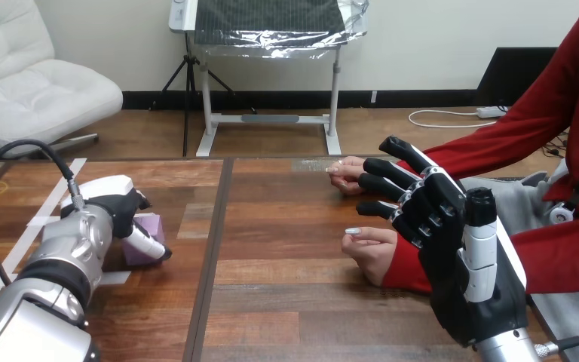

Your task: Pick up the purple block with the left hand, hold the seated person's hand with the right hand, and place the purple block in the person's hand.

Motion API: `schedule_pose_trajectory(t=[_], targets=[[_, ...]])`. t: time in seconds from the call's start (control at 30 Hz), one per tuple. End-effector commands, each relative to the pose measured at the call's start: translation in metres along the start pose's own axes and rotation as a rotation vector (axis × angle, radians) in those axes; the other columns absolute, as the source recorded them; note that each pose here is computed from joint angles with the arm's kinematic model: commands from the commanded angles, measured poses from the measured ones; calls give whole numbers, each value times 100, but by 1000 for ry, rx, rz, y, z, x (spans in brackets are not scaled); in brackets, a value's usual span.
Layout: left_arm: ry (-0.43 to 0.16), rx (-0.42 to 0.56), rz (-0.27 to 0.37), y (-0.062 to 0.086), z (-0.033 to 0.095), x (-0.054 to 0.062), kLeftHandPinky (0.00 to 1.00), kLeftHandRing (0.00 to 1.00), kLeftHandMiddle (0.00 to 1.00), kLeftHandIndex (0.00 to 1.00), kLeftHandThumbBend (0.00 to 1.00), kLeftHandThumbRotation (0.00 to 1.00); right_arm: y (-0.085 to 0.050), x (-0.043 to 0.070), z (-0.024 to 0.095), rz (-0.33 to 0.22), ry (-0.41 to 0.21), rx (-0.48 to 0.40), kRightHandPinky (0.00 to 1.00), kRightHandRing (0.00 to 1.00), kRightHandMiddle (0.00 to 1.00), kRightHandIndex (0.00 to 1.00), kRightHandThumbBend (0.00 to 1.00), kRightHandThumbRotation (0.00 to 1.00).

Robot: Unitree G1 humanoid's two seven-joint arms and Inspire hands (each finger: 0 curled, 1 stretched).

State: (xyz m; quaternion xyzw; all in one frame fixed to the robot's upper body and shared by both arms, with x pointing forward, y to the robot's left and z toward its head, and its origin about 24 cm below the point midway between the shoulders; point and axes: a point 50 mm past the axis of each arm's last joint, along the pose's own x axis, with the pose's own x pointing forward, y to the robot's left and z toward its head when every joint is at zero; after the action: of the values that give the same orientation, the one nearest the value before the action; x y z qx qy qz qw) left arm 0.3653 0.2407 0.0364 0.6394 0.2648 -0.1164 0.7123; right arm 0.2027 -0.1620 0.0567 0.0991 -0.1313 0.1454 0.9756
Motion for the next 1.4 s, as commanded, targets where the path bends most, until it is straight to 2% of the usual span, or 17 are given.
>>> schedule_pose_trajectory(t=[0.0, 0.73, 1.37], targets=[[-15, 33, 100, 37, 9, -3, 92, 93, 92, 90, 71, 27, 0, 13, 13, 25, -71, -12, 71, 81, 81, 86, 82, 96], [-13, 52, 97, 36, 6, -3, 94, 93, 92, 90, 67, 16, 0, 13, 13, 31, -72, -17, 71, 81, 80, 86, 82, 97], [-16, 95, 98, 35, 8, -3, 89, 89, 88, 87, 61, 5, 0, 14, 13, 34, -75, -11, 70, 81, 80, 86, 83, 96]])
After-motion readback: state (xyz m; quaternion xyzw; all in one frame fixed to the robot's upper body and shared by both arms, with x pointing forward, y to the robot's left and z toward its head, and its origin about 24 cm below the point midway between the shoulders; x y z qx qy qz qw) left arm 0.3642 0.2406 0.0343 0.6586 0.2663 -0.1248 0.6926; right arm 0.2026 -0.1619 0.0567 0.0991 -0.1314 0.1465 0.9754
